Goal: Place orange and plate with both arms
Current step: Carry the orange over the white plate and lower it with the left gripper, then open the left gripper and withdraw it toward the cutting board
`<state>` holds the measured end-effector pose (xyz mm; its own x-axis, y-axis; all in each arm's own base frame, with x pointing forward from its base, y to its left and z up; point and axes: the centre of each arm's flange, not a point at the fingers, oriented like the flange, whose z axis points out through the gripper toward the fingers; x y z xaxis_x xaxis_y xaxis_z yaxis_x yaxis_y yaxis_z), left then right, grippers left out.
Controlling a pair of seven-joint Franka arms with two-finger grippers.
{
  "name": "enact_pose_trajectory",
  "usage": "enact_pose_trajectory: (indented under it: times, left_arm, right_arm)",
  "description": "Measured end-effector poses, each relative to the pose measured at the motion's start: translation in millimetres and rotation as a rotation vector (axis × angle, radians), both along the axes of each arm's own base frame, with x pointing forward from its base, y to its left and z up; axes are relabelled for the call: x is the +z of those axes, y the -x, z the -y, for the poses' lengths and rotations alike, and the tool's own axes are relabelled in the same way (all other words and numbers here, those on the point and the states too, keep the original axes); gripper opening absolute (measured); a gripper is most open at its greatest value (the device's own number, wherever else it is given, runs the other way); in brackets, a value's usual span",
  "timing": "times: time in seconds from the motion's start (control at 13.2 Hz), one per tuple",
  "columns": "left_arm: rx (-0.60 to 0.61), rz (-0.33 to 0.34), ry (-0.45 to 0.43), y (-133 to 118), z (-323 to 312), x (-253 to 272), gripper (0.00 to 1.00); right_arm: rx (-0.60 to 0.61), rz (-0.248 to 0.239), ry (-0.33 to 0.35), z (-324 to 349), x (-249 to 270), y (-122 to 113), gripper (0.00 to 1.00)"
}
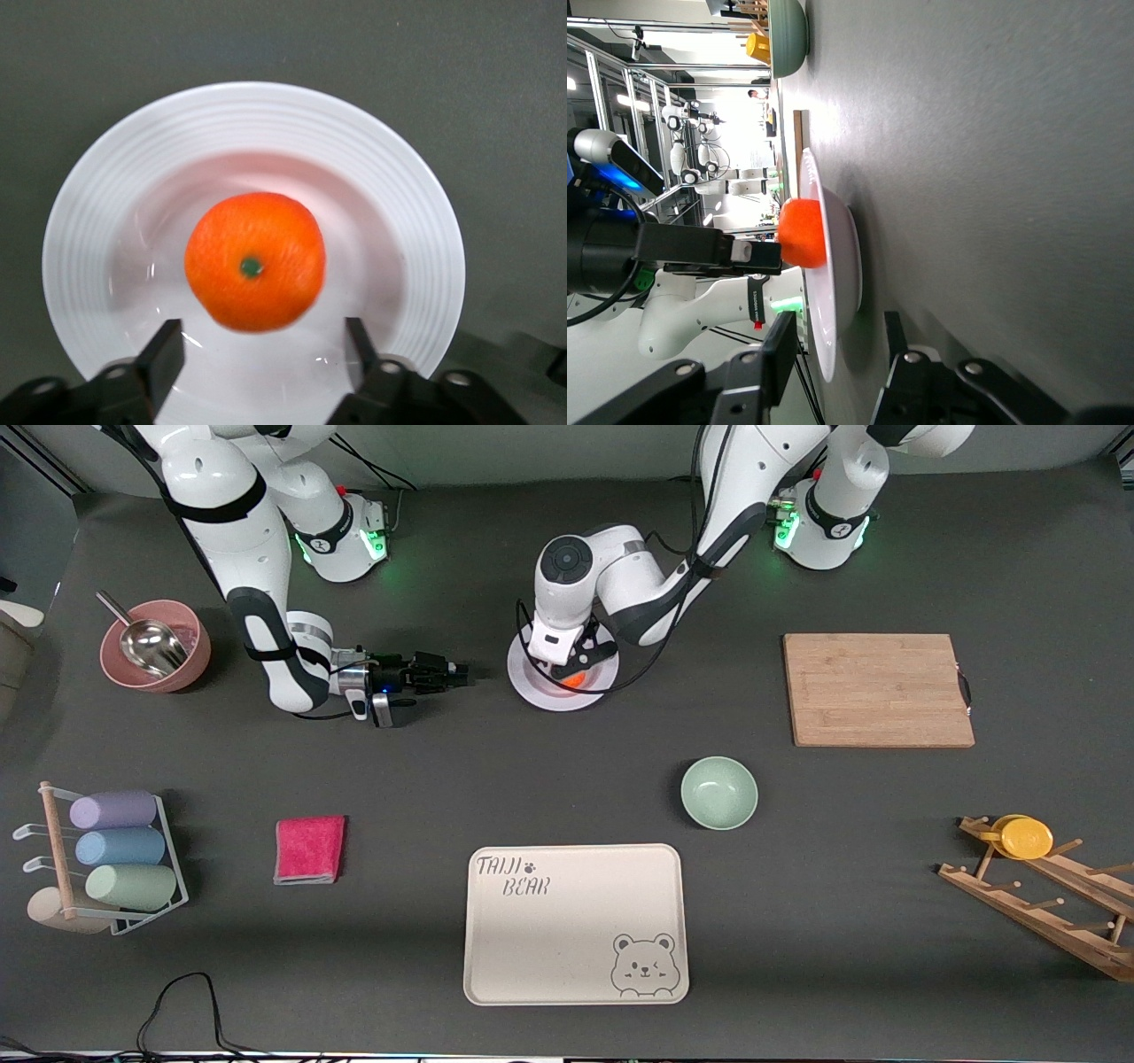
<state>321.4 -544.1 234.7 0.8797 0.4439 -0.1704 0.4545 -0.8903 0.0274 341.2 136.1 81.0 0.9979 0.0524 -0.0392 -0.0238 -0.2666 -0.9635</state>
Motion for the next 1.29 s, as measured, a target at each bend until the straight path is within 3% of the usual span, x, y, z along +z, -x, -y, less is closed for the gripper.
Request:
enact_pose_trajectory:
  times: [0.08, 0.15, 0.53, 0.98, 1.29]
  left_arm:
    - [-0.001, 0.0, 0.0, 1, 0, 0, 0.98]
    - [0.0, 0.0, 0.0, 1, 0, 0, 1.0]
    - [0.026, 0.011, -0.022, -21, -10, 9, 1.0]
    - [-0.025, 0.014, -0.15, -141, -109, 103, 1.0]
    - [-0.116, 0.036, -0.158, -209, -209, 169, 1.0]
  right_arm:
    - [-0.001, 0.0, 0.0, -2, 0, 0, 0.47]
    - [-0.001, 0.0, 0.001, -2, 0, 0, 0.47]
    - [-0.023, 0.002, -0.004, -12, -1, 0, 0.47]
    - [-0.037, 0.005, -0.001, -28, -3, 0, 0.47]
    - [-0.042, 0.005, -0.007, -52, -4, 3, 0.47]
